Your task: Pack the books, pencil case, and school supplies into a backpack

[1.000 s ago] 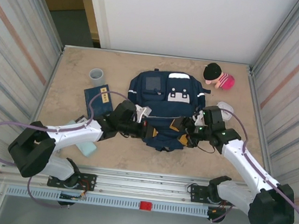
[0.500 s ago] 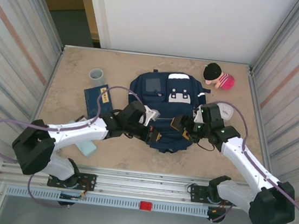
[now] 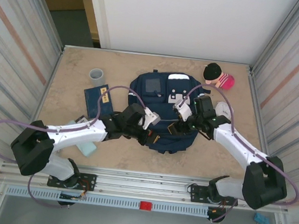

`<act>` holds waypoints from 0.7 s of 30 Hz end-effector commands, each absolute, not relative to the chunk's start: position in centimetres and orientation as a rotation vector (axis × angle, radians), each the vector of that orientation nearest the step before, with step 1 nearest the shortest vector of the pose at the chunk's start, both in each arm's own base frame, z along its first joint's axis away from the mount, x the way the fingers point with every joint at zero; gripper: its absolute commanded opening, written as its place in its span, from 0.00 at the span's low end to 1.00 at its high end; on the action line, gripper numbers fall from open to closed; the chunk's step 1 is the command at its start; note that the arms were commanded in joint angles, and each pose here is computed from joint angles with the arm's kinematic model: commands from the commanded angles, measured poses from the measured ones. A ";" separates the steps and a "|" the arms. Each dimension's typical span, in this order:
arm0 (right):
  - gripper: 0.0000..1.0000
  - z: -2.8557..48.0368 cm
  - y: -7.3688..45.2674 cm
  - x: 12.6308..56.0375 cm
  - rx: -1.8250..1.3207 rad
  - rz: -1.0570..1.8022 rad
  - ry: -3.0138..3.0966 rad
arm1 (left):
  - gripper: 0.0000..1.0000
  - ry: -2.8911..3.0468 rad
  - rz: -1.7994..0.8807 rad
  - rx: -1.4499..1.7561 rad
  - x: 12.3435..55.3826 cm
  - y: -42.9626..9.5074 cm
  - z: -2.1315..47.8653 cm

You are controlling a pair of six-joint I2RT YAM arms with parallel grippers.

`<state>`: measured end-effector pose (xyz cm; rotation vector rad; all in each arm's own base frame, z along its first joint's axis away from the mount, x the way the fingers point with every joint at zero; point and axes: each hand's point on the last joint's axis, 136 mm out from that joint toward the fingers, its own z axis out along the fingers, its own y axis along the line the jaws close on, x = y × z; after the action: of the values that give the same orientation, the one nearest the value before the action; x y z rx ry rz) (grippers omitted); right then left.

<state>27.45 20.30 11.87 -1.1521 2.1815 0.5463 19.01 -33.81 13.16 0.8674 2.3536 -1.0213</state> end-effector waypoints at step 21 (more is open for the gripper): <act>0.01 11.6 20.4 29.9 -1.493 0.368 1.947 | 0.21 2.346 -0.952 0.813 19.4 -32.1 13.8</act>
<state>29.55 20.22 9.37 -1.4914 2.0134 0.3765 19.96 -32.35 13.67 0.8288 2.3333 -0.9437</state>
